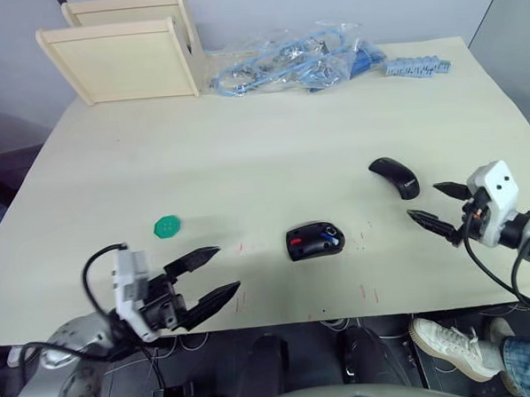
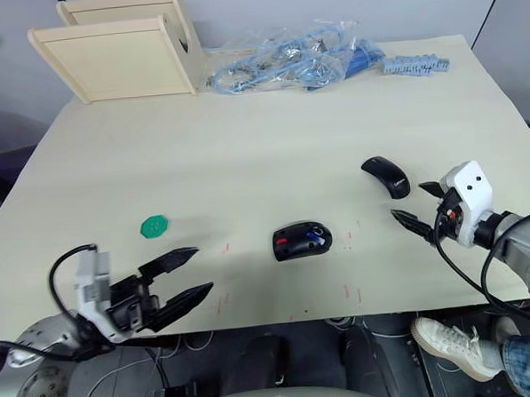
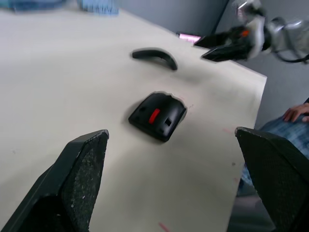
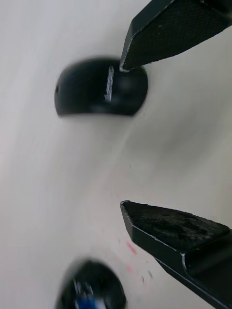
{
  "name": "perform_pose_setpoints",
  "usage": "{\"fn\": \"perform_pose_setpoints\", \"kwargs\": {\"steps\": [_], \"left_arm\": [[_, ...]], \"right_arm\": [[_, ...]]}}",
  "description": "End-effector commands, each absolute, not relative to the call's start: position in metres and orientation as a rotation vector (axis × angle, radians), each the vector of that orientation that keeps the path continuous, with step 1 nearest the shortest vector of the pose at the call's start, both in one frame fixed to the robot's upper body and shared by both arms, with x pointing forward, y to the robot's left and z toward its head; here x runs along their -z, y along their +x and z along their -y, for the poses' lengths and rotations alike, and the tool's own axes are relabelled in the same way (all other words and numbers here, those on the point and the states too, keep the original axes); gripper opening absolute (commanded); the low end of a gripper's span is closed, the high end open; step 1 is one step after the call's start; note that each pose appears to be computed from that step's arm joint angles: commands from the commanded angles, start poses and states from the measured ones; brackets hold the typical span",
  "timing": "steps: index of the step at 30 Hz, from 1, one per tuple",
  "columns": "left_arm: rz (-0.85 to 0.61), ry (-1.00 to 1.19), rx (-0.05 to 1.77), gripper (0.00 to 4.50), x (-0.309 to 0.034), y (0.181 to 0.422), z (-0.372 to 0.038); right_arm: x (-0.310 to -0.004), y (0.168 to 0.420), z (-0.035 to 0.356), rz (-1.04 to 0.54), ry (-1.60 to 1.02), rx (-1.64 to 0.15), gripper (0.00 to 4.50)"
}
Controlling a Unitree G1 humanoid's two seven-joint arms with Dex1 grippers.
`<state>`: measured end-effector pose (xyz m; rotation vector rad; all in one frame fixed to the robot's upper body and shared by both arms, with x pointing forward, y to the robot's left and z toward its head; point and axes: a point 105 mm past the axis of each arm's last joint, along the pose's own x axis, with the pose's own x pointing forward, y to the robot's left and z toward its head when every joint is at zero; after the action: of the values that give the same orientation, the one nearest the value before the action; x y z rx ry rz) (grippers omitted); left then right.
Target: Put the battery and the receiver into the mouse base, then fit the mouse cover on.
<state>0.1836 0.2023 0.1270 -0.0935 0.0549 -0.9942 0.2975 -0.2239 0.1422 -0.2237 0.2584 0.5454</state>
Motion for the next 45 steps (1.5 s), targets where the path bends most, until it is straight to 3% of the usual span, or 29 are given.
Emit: {"fn": "perform_pose_setpoints", "kwargs": {"steps": [1, 7, 15, 45], "left_arm": [[0.011, -0.08, 1.004, 4.47, -0.136, 0.178, -0.208], [0.03, -0.083, 1.045, 4.47, -0.138, 0.175, -0.21], [0.045, -0.078, 1.058, 4.47, -0.138, 0.179, -0.203], [0.103, -0.069, 1.124, 4.47, -0.145, 0.179, -0.196]], "right_arm": [[-0.149, 0.308, 0.225, -0.287, -0.181, -0.539, 4.5], [-0.154, 0.339, 0.222, -0.318, -0.103, -0.514, 4.5], [-0.142, 0.36, 0.218, -0.343, -0.099, -0.518, 4.5], [-0.132, 0.372, 0.228, -0.39, -0.13, -0.579, 4.5]]}}
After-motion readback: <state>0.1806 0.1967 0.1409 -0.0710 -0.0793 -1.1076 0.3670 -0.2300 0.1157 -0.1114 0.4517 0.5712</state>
